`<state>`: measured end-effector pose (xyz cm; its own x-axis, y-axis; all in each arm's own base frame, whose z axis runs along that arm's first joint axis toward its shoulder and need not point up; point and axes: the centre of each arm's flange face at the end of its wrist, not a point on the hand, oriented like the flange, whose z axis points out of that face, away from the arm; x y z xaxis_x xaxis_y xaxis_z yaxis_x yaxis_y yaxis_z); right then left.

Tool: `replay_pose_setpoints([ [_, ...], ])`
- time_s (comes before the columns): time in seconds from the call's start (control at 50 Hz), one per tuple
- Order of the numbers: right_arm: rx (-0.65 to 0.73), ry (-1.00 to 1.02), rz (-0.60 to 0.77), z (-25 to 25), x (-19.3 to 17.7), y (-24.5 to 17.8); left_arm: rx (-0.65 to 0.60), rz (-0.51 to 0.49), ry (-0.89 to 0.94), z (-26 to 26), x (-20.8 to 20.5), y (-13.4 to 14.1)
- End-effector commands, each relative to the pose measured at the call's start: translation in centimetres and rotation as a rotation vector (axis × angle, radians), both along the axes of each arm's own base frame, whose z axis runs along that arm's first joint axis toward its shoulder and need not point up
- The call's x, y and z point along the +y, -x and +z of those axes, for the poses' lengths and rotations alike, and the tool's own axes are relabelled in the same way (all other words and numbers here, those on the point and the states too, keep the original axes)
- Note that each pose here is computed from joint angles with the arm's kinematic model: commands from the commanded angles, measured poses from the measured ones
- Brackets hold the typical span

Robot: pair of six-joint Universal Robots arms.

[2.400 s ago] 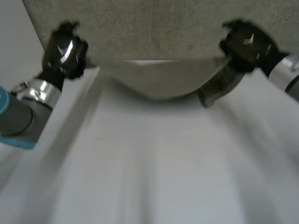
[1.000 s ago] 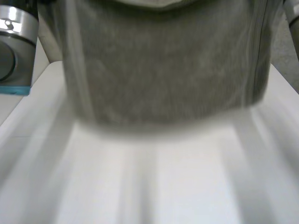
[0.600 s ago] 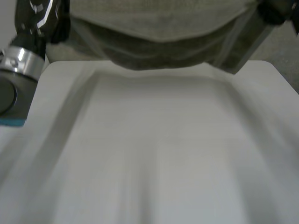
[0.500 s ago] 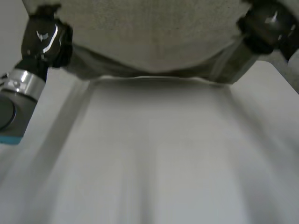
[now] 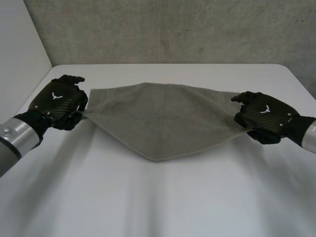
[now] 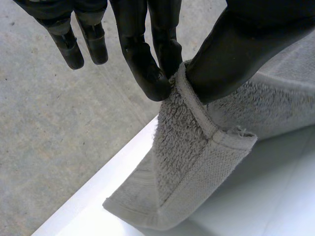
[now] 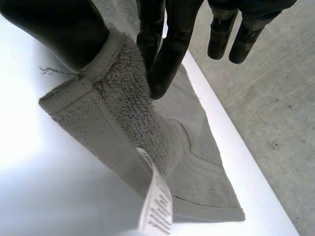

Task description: Fold the towel.

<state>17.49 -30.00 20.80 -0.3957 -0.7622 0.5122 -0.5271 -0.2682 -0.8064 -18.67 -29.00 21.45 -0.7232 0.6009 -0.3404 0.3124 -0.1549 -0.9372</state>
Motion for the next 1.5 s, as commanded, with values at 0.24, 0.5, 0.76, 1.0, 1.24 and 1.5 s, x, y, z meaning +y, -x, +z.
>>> replay_pose_setpoints([
  [0.24,0.084,0.022,-0.134,4.1,2.5,5.6,-0.174,-0.003,0.036,1.3,4.7,-1.3],
  [0.5,0.196,-0.017,-0.120,5.2,5.2,7.4,-0.251,-0.041,-0.021,2.5,8.9,-0.8],
  [0.76,0.074,-0.008,0.031,6.3,3.7,6.7,-0.248,-0.053,-0.025,2.9,6.8,-0.6],
  [1.0,0.013,-0.179,0.085,3.5,-3.0,4.3,-0.298,-0.067,-0.088,-1.4,0.5,2.6],
  [1.24,0.064,-0.073,-0.088,-0.2,-8.5,2.4,-0.236,0.008,0.006,-2.4,-5.2,4.8],
  [1.5,-0.047,-0.003,-0.231,-2.1,-12.0,2.0,-0.141,0.051,0.129,-4.2,-7.9,5.9],
])
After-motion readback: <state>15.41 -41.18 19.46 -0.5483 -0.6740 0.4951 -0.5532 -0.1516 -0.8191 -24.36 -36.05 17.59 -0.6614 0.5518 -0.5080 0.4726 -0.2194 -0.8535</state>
